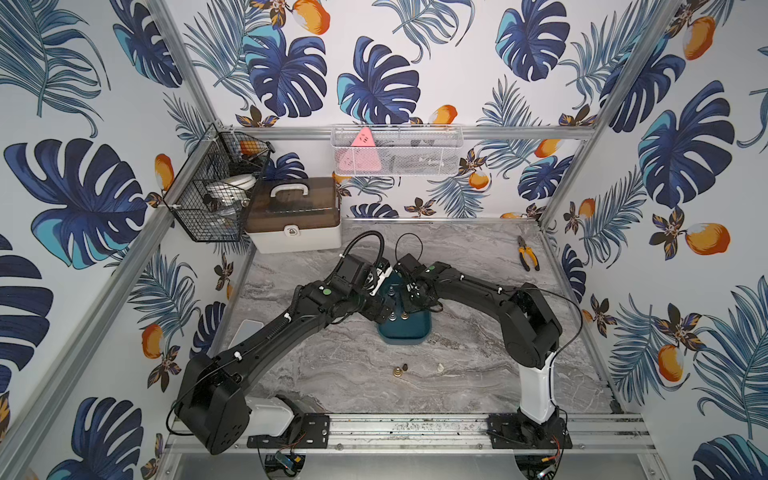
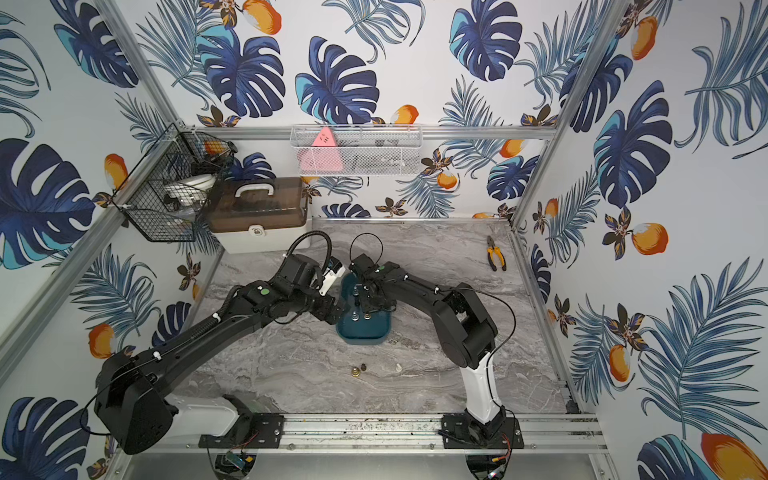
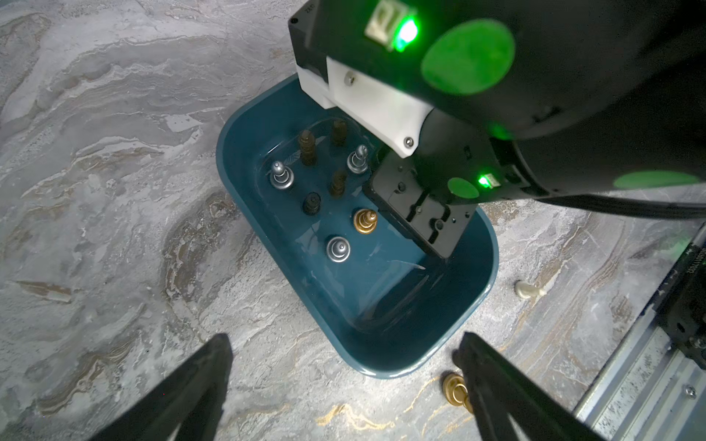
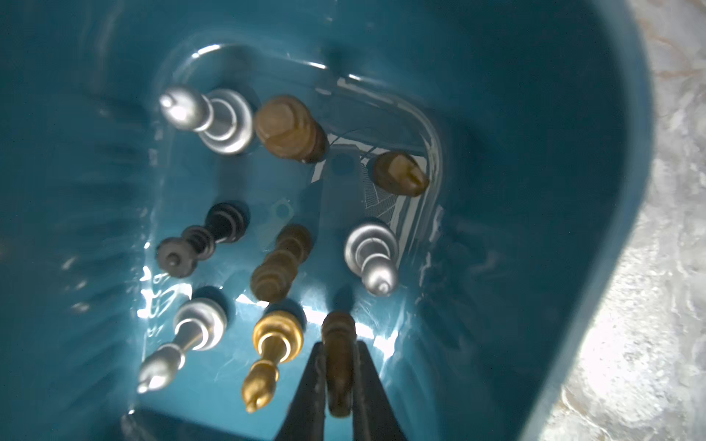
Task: Put the chess pieces into the storage box
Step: Place the chess piece in the storage box.
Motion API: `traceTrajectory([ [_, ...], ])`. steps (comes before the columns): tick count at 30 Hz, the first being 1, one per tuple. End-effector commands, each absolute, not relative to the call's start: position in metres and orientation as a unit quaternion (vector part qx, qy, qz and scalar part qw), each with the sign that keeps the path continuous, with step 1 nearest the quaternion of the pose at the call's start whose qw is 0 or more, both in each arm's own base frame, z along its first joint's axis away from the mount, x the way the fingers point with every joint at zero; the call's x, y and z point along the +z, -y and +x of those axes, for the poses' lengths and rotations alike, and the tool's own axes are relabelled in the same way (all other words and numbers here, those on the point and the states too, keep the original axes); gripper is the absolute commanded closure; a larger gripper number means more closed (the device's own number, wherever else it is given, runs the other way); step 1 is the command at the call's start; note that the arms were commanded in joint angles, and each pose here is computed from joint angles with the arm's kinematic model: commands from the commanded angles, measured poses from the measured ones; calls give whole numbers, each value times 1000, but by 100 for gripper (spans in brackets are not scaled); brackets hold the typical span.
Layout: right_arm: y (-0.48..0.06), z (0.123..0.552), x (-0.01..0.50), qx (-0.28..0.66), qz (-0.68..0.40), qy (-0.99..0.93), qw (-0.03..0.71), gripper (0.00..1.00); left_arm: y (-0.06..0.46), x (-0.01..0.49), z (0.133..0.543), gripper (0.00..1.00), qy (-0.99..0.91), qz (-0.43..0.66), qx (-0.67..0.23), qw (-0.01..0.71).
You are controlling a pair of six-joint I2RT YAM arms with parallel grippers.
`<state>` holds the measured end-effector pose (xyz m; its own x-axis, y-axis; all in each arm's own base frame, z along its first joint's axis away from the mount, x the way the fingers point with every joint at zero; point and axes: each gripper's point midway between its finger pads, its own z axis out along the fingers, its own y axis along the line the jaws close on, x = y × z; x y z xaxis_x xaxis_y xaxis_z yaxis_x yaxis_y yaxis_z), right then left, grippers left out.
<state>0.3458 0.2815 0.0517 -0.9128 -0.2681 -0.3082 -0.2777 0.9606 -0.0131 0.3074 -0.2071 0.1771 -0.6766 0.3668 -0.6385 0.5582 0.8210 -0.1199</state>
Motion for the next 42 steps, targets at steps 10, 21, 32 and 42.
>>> traceTrajectory([
  [10, -275, 349, 38, -15, -147, -978, 150, 88, 209, 178, 310, 4, -901, 260, -156, 310],
  [21, -275, 350, 42, -23, -148, -977, 154, 88, 209, 179, 309, 4, -900, 259, -158, 313],
  [32, -278, 346, 46, -29, -157, -975, 155, 88, 209, 178, 309, 4, -901, 259, -158, 309],
  [42, -283, 343, 39, -25, -162, -975, 149, 84, 209, 178, 309, 4, -902, 259, -158, 308],
])
